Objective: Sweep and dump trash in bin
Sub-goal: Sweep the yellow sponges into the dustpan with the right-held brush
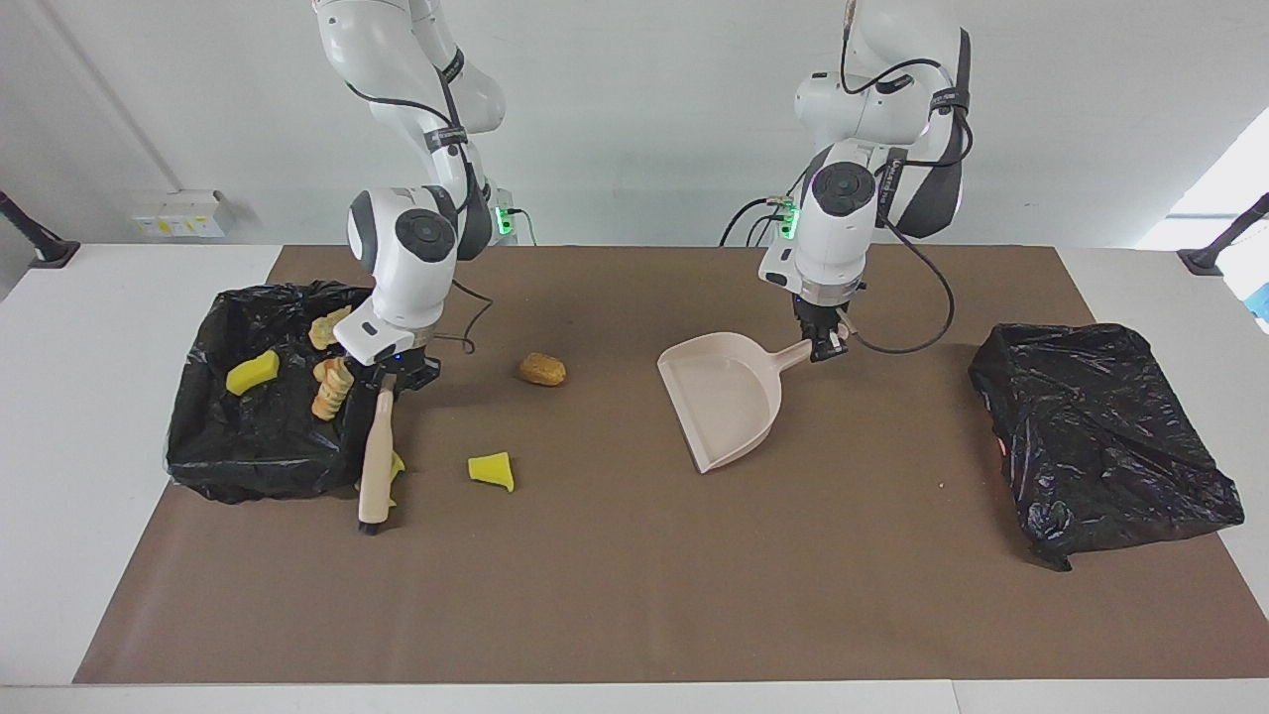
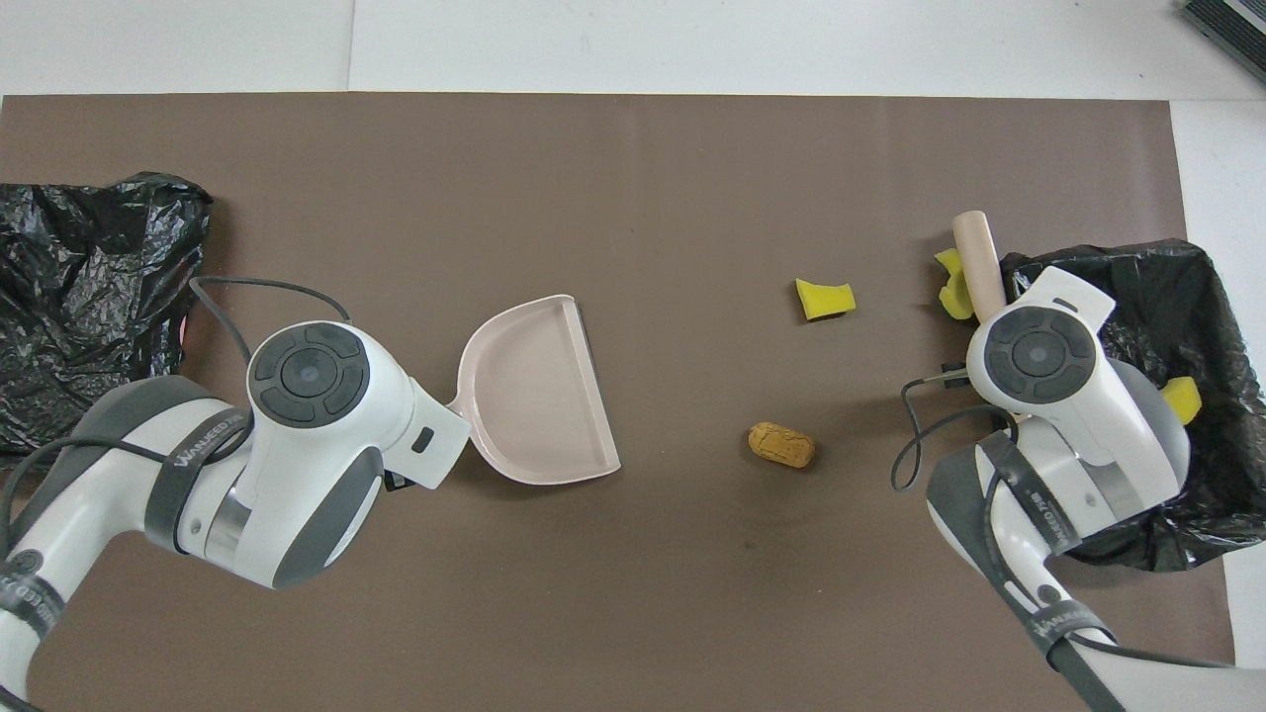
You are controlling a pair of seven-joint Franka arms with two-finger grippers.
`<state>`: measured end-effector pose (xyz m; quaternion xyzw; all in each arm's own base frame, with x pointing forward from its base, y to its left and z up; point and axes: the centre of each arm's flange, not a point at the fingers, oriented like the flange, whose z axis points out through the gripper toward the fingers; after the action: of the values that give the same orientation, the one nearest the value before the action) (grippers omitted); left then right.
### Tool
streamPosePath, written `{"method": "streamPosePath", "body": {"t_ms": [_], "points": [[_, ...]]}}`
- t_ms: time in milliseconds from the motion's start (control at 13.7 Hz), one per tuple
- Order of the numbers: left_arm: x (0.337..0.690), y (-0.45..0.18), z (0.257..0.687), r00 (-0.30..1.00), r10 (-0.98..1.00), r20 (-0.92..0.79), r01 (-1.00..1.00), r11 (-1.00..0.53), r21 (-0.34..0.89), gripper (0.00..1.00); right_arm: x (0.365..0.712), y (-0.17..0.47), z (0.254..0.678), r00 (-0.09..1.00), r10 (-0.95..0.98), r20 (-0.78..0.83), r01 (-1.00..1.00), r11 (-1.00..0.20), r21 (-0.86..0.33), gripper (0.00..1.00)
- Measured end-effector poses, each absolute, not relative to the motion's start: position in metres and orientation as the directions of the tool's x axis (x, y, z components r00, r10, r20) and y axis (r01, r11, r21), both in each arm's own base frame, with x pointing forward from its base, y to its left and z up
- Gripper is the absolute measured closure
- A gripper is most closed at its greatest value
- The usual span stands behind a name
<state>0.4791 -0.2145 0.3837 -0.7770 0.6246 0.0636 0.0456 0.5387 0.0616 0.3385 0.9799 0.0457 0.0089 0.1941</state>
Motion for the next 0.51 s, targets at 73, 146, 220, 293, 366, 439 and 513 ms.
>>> {"method": "streamPosePath", "body": {"t_ms": [73, 146, 220, 293, 366, 439, 513], "points": [[0.479, -0.214, 0.382, 0.214, -0.964, -0.157, -0.976, -0.219, 0.011, 0.68, 0.534, 0.08, 0.339, 0.996, 0.088, -0.013, 0.087, -0.933, 0.35, 0.74], [0.478, -0.213, 0.382, 0.216, -0.964, -0.158, -0.975, -0.22, 0.012, 0.68, 0.53, 0.101, 0.341, 0.995, 0.094, -0.016, 0.095, -0.943, 0.32, 0.74], [0.478, -0.213, 0.381, 0.217, -0.963, -0.159, -0.975, -0.222, 0.012, 0.68, 0.525, 0.123, 0.343, 0.994, 0.109, -0.016, 0.109, -0.95, 0.292, 0.74], [0.478, -0.212, 0.381, 0.219, -0.963, -0.16, -0.975, -0.224, 0.013, 0.68, 0.519, 0.146, 0.345, 0.991, 0.132, -0.017, 0.131, -0.954, 0.269, 0.74], [0.477, -0.211, 0.38, 0.221, -0.962, -0.16, -0.974, -0.226, 0.015, 0.68, 0.514, 0.167, 0.346, 0.989, 0.147, -0.019, 0.148, -0.959, 0.243, 0.74], [0.477, -0.21, 0.379, 0.222, -0.962, -0.161, -0.974, -0.228, 0.017, 0.68, 0.508, 0.186, 0.347, 0.986, 0.164, -0.024, 0.165, -0.964, 0.209, 0.74], [0.476, -0.209, 0.379, 0.223, -0.961, -0.162, -0.973, -0.229, 0.018, 0.68, 0.502, 0.203, 0.349, 0.981, 0.19, -0.035, 0.193, -0.967, 0.167, 0.74]]}}
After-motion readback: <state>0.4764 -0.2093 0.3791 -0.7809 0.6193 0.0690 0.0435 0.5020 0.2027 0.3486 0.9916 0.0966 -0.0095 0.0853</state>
